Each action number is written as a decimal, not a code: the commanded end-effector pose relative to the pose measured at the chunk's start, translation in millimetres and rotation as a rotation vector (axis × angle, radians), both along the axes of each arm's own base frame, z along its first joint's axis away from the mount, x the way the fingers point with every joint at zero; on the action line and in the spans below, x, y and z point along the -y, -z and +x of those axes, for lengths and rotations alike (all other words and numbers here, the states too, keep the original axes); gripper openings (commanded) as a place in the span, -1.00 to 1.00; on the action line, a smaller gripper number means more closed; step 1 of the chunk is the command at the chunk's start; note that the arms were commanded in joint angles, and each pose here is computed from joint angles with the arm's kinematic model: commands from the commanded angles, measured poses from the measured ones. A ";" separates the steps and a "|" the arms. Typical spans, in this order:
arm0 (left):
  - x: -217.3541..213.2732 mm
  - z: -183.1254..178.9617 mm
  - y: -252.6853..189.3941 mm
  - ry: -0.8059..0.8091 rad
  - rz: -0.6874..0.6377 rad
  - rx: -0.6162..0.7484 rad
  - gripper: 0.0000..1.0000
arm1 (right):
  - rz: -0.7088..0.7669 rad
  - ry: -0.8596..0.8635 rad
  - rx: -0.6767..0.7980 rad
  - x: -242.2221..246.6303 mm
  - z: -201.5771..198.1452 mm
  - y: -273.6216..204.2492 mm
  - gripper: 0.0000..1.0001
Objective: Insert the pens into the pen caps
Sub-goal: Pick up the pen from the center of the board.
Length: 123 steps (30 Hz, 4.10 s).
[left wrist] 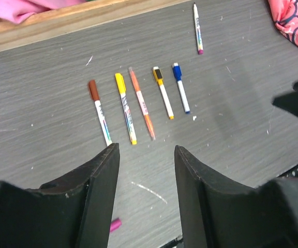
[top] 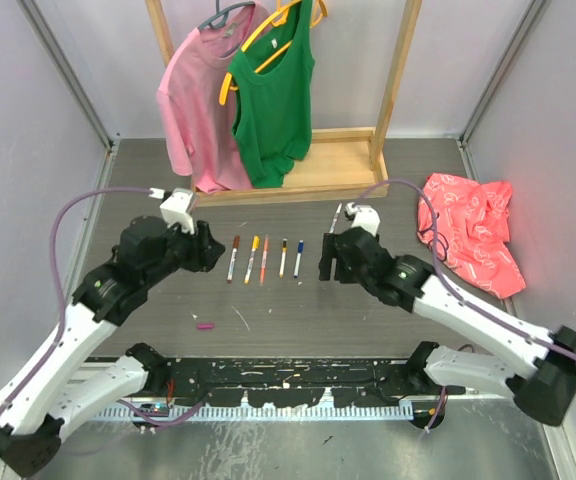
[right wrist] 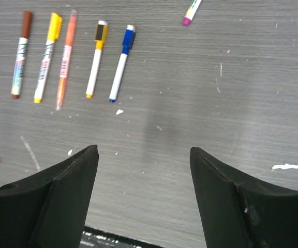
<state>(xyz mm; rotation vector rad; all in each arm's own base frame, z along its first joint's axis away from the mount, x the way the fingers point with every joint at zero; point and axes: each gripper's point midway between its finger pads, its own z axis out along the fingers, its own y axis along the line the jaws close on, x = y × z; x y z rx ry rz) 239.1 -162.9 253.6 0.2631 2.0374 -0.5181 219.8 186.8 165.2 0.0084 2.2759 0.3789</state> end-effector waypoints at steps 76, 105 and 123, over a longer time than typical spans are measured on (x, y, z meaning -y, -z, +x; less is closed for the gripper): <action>-37.3 -72.4 -25.5 -0.035 -0.209 0.068 0.07 | 0.345 0.034 0.199 -1.6 134.3 -55.6 -0.99; 19.1 -69.4 -61.5 0.147 -0.471 0.043 0.08 | 1.017 -0.215 0.390 -180.7 -10.7 -177.4 -0.99; 25.5 -64.2 -57.3 0.151 -0.480 0.018 -0.03 | 1.138 -0.370 0.364 -223.4 -45.1 -202.3 -0.99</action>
